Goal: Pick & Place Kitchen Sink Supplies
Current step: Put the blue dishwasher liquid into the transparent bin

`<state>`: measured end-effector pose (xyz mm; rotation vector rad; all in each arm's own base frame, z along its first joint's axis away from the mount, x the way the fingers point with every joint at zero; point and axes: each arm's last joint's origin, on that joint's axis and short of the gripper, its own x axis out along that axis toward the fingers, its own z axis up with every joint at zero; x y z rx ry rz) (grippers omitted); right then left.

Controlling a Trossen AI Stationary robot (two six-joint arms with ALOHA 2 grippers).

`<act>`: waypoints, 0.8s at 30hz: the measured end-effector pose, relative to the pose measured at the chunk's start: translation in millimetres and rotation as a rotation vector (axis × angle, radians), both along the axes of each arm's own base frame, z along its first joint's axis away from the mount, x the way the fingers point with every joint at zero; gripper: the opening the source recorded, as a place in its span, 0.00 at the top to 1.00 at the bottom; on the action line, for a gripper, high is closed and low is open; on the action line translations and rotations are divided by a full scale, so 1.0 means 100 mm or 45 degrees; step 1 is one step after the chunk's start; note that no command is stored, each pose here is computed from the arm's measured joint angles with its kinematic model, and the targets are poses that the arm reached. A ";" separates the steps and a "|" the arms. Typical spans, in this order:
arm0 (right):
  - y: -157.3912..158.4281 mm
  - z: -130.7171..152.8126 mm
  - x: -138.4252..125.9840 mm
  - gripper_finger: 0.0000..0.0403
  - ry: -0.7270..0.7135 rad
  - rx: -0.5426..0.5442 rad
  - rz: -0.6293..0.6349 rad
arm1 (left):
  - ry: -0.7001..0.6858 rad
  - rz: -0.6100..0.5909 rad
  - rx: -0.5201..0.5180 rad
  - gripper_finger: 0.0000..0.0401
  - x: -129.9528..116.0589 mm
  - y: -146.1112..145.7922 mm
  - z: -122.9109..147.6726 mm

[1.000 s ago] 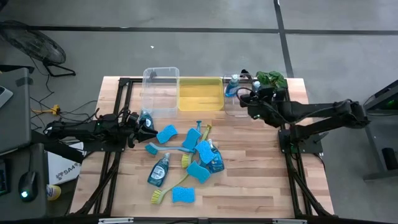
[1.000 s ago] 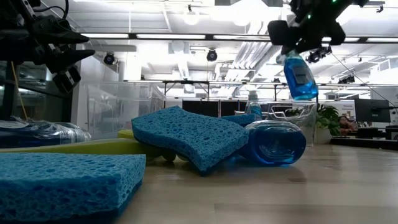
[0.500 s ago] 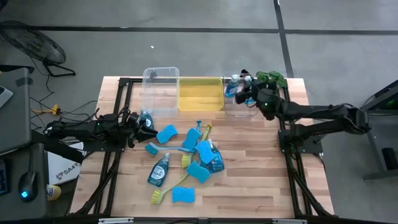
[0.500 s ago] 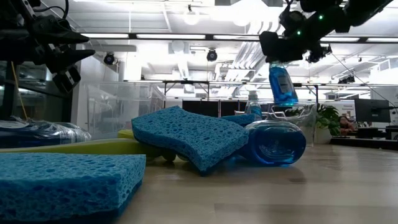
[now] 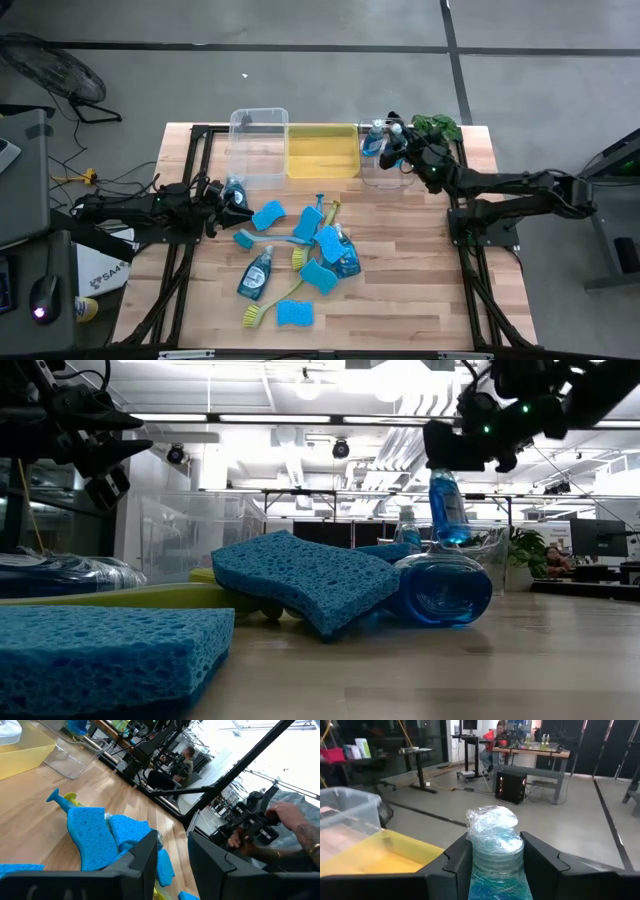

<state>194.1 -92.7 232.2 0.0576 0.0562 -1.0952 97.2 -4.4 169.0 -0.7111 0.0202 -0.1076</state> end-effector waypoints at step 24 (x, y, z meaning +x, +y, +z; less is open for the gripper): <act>-0.08 -0.31 0.10 0.67 0.033 -0.064 -0.045 | 0.000 0.000 0.000 0.74 0.00 0.00 0.00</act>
